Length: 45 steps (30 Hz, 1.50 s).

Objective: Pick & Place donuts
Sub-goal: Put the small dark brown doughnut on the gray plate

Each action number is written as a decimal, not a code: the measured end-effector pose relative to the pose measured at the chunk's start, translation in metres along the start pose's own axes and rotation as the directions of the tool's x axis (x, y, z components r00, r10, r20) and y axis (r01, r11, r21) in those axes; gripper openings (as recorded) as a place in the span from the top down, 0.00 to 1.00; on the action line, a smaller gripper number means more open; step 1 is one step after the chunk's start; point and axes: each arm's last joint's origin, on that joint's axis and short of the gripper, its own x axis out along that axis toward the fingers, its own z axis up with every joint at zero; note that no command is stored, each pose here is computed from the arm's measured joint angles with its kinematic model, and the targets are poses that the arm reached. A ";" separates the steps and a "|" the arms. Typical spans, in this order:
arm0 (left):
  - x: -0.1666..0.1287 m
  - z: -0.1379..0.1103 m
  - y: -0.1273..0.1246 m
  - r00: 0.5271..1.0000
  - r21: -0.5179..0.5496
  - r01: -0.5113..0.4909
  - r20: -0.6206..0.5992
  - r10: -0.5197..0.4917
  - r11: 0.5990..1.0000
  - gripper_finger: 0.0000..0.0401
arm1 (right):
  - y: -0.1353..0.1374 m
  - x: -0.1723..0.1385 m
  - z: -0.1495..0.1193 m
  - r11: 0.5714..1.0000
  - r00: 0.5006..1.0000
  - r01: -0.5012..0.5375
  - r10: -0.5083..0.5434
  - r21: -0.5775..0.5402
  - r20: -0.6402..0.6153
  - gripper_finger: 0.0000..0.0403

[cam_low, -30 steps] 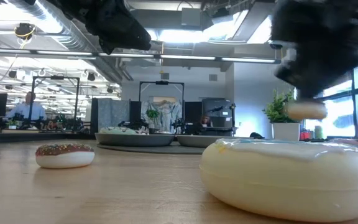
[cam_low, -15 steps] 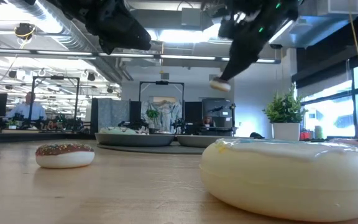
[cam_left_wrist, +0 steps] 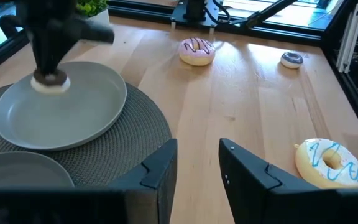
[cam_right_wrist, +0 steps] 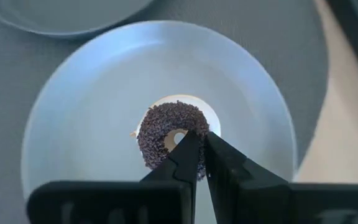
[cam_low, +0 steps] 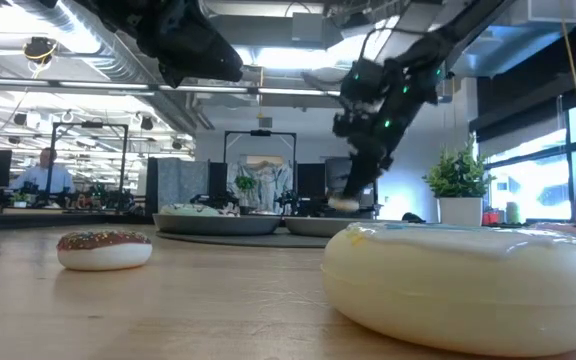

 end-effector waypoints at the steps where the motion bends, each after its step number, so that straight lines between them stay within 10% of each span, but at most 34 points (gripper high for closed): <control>1: 0.000 0.000 0.000 1.000 0.000 0.000 -0.001 0.000 1.000 0.71 | -0.001 0.005 -0.001 1.000 1.000 0.000 0.000 0.017 -0.005 0.93; 45: 0.000 0.000 0.000 1.000 0.001 0.000 -0.003 0.000 1.000 0.72 | -0.002 0.022 -0.004 0.998 1.000 0.015 -0.017 -0.065 -0.021 0.92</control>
